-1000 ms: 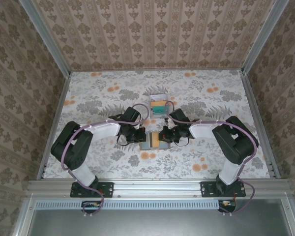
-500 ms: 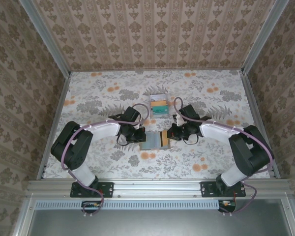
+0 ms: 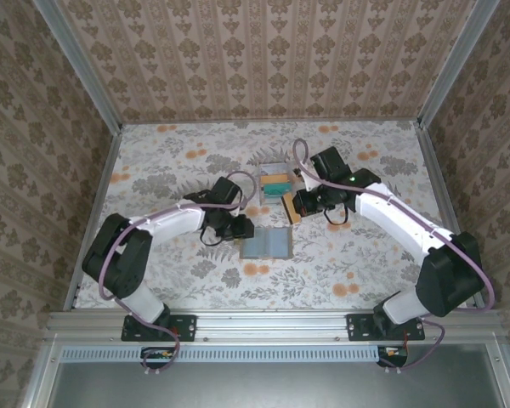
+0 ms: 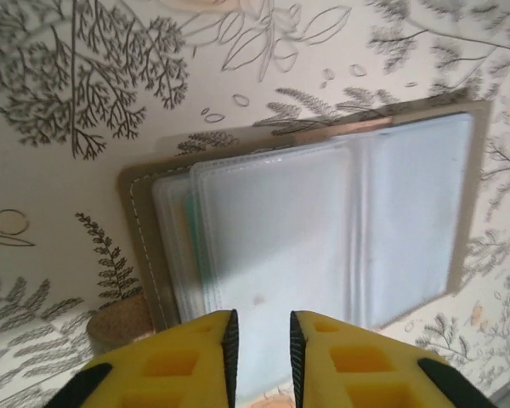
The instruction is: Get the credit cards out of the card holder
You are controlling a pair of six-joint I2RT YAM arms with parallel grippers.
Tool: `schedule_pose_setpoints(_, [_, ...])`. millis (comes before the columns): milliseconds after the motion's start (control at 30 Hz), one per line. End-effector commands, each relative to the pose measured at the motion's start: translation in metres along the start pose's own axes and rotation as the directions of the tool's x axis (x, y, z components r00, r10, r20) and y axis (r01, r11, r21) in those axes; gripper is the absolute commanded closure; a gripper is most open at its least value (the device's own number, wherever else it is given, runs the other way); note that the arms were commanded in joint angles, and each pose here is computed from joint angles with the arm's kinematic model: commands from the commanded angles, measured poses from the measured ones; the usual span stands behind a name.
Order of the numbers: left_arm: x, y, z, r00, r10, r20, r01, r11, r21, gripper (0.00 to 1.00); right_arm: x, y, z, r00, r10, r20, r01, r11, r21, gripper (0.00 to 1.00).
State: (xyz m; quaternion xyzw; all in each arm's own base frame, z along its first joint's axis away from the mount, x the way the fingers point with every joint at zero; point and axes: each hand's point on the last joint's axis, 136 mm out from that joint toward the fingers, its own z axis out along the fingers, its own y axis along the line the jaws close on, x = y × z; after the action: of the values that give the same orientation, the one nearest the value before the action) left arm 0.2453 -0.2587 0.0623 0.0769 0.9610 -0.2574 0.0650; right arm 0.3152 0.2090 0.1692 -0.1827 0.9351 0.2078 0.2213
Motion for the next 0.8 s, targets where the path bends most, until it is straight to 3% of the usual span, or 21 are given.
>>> schedule_pose_setpoints(0, [-0.012, -0.009, -0.031, 0.997, 0.033, 0.072, -0.034, 0.999, 0.002, 0.49, -0.008, -0.019, 0.001, 0.972, -0.23, -0.042, 0.233, 0.964, 0.126, 1.0])
schedule_pose_setpoints(200, [-0.018, -0.005, -0.066, 0.985, 0.036, 0.169, -0.031, 0.999, -0.035, 0.03, -0.05, -0.019, 0.008, 0.823, -0.569, -0.006, 0.557, 0.803, 0.215, 1.0])
schedule_pose_setpoints(233, [-0.018, -0.002, -0.072, 0.981, 0.034, 0.191, -0.026, 0.999, -0.043, 0.0, -0.058, -0.019, 0.009, 0.792, -0.611, -0.013, 0.597, 0.769, 0.23, 1.0])
schedule_pose_setpoints(600, [-0.012, 0.043, -0.124, 0.924, -0.062, 0.376, 0.106, 0.99, -0.097, 0.0, -0.106, -0.026, 0.052, 0.485, -0.845, -0.225, 0.865, 0.426, 0.265, 1.0])
schedule_pose_setpoints(767, [-0.004, 0.05, -0.134, 0.909, -0.087, 0.407, 0.133, 0.987, -0.085, 0.0, -0.112, -0.03, 0.074, 0.405, -0.871, -0.276, 0.905, 0.341, 0.253, 1.0])
